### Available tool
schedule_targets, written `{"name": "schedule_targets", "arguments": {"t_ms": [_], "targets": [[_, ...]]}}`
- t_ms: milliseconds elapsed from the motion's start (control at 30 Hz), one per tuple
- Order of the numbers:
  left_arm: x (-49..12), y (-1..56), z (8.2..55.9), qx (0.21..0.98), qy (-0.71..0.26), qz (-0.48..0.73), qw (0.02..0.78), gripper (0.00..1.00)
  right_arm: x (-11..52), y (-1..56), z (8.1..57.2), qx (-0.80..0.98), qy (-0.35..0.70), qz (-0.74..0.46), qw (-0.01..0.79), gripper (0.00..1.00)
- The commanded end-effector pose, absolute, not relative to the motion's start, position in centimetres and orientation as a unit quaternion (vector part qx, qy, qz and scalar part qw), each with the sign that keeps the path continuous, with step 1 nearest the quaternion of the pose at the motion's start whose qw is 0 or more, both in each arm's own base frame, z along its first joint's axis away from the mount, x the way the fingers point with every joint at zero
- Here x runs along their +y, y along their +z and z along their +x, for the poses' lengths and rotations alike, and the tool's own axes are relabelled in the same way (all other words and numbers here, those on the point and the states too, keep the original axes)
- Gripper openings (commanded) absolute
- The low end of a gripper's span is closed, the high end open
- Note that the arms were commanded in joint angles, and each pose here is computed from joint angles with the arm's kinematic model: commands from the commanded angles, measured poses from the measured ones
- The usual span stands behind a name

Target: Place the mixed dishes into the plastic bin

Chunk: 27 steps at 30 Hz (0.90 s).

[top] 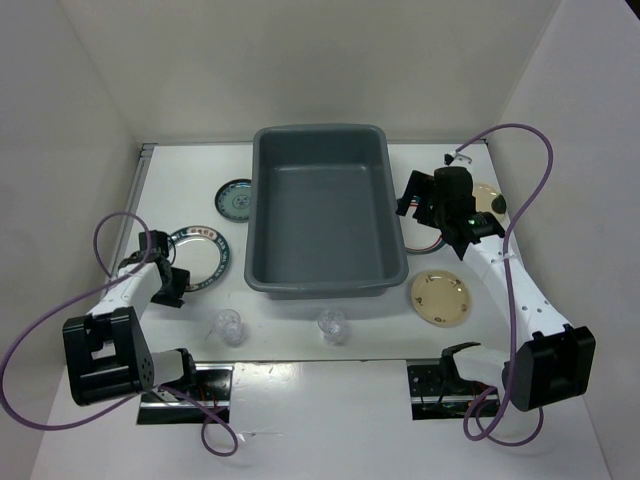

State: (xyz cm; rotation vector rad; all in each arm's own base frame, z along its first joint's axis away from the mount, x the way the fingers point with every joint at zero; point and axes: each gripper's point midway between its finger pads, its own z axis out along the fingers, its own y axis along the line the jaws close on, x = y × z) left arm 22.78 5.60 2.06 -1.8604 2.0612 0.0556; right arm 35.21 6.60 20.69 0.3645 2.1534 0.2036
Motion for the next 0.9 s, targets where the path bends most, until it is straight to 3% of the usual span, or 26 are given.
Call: {"name": "schedule_targets", "arguments": {"t_ms": [0,333,467,667,867], "targets": [[5.4,2.3,25.1,0.7,-0.033,-0.679,0.22,0.54,6.4,21.8,35.3,0.863,0.086,0.145,0.476,1.0],[5.8,2.5,26.8,0.672,-0.065,-0.69,0.263,0.48,6.8,21.6,35.5,0.867,0.094,0.14,0.469,1.0],[6.3,3.0,27.6,0.664,-0.067,-0.688,0.283,0.42,7.1,21.4,35.7,0.867,0.098,0.138,0.468,1.0],[7.1,3.8,28.6,0.645,-0.073,-0.692,0.315,0.29,7.4,21.3,35.9,0.869,0.104,0.129,0.466,1.0],[8.7,6.8,29.9,0.623,-0.069,-0.686,0.369,0.08,7.9,21.5,36.0,0.868,0.117,0.122,0.466,1.0]]}}
